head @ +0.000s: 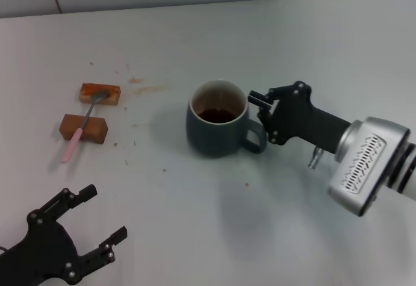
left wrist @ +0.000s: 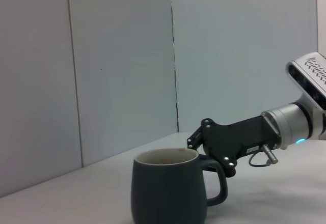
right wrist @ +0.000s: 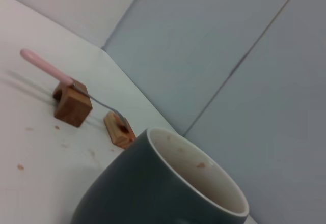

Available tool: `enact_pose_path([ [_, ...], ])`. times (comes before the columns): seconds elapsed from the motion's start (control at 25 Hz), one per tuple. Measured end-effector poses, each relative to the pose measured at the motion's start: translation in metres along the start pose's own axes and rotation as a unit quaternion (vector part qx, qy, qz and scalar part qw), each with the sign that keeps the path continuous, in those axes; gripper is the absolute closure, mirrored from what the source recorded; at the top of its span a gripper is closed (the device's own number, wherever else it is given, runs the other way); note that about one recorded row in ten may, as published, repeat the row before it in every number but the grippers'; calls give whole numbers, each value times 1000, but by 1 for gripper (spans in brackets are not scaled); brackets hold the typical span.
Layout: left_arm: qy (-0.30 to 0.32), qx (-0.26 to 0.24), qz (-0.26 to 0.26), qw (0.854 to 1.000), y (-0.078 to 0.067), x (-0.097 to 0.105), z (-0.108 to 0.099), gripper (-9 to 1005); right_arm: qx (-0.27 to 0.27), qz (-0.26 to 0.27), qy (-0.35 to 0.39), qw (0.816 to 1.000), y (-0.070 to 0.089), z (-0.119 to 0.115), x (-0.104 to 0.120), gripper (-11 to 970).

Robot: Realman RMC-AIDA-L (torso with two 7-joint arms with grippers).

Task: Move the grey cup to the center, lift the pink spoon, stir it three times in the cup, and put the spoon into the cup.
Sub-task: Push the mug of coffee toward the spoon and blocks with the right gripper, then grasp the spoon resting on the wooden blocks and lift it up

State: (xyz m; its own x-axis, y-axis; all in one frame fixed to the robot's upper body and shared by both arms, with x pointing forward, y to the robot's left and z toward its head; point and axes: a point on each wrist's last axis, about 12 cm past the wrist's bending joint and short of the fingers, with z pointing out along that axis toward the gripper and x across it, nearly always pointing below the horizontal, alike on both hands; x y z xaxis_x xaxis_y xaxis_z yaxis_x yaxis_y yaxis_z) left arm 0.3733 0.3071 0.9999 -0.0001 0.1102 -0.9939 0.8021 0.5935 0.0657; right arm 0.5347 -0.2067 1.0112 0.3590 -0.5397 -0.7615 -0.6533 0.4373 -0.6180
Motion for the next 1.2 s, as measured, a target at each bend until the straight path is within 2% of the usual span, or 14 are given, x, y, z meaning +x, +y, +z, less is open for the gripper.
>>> enact_pose_path([
  [0.56, -2, 1, 0, 1000, -1, 0, 0, 180, -28, 0, -22, 999, -2, 36, -23, 931],
  [0.88, -5, 1, 1, 1000, -2, -1, 1, 180, -38, 3, -33, 999, -1, 45, -32, 931],
  [1.0, -6, 1, 1, 1000, -2, -1, 1, 180, -20, 12, -33, 999, -2, 38, -28, 931],
  [1.2, -9, 2, 1, 1000, -3, -1, 2, 180, 74, 43, -55, 995, -11, 0, -15, 931],
])
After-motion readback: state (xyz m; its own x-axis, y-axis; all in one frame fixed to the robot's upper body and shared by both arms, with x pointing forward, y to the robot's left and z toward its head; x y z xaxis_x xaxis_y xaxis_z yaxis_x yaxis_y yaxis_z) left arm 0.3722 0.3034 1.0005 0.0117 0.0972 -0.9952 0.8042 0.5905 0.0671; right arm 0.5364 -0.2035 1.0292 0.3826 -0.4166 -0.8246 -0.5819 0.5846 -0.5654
